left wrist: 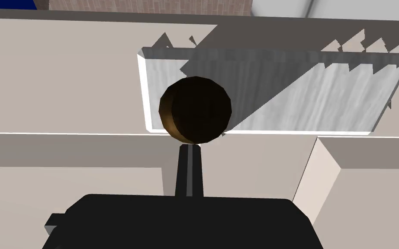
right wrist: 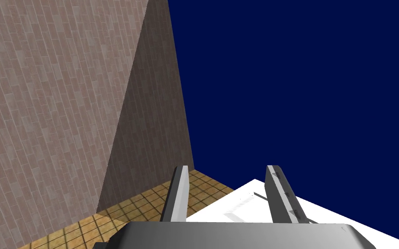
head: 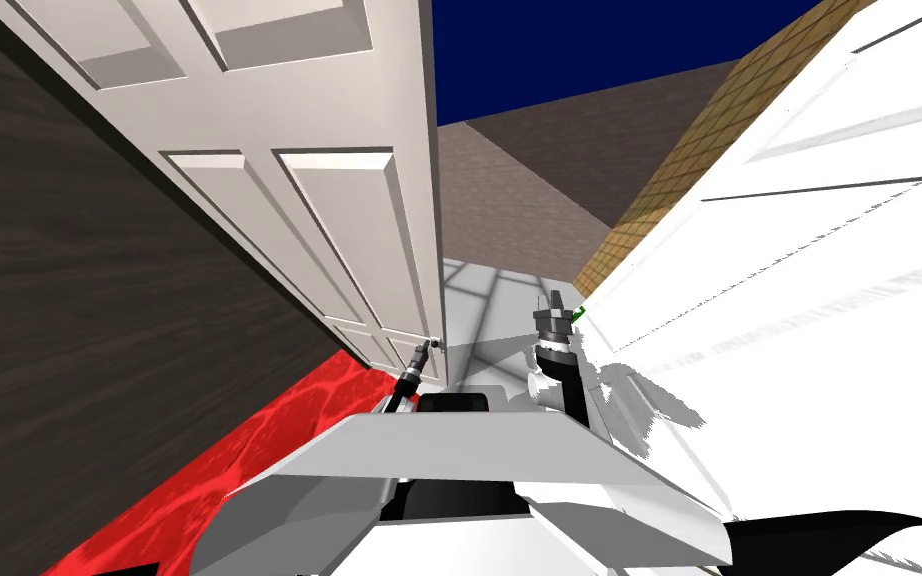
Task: Push the door open
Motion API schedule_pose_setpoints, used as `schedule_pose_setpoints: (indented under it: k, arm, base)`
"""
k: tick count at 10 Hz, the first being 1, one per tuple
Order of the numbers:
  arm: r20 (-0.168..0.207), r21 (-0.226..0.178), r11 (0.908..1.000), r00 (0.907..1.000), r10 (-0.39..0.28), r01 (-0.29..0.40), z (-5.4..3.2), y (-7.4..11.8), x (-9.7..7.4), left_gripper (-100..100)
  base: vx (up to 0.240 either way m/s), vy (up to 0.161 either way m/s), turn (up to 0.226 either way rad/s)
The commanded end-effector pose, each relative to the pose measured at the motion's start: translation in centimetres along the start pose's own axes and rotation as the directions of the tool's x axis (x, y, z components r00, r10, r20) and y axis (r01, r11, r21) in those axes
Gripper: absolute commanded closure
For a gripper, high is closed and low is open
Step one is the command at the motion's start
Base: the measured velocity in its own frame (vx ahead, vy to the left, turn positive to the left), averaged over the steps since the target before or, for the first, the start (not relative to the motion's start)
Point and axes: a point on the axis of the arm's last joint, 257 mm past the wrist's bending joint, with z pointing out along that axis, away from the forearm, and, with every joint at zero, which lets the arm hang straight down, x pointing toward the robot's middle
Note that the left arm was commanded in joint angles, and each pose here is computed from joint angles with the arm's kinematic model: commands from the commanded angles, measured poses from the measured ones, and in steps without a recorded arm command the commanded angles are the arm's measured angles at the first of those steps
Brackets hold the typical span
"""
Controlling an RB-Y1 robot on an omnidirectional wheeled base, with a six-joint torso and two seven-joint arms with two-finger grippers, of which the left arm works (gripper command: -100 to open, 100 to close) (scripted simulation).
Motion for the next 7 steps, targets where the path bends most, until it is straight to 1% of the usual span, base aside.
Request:
schedule_pose_setpoints:
  k: [1,2,5,7]
  arm:
    - [-0.002,0.001,1.0000,1.0000,-0.004,0.004,-0.14,-0.07,0.18,-100]
    - [-0.002,0.001,1.0000,1.0000,-0.004,0.004,-0.14,-0.07,0.18,-100]
    - [-0.006,0.003,0.9999,0.9999,-0.015,0.015,-0.40,-0.24,0.66,-100]
    - [-0.009,0.006,0.9996,0.9996,-0.026,0.026,-0.56,-0.40,1.13,-100]
  base:
    - [-0.060,-0.082,0.052]
    - [-0.156,-0.017,0.006]
    - [-0.182,0.033,0.025]
    - [-0.221,-0.032,0.036]
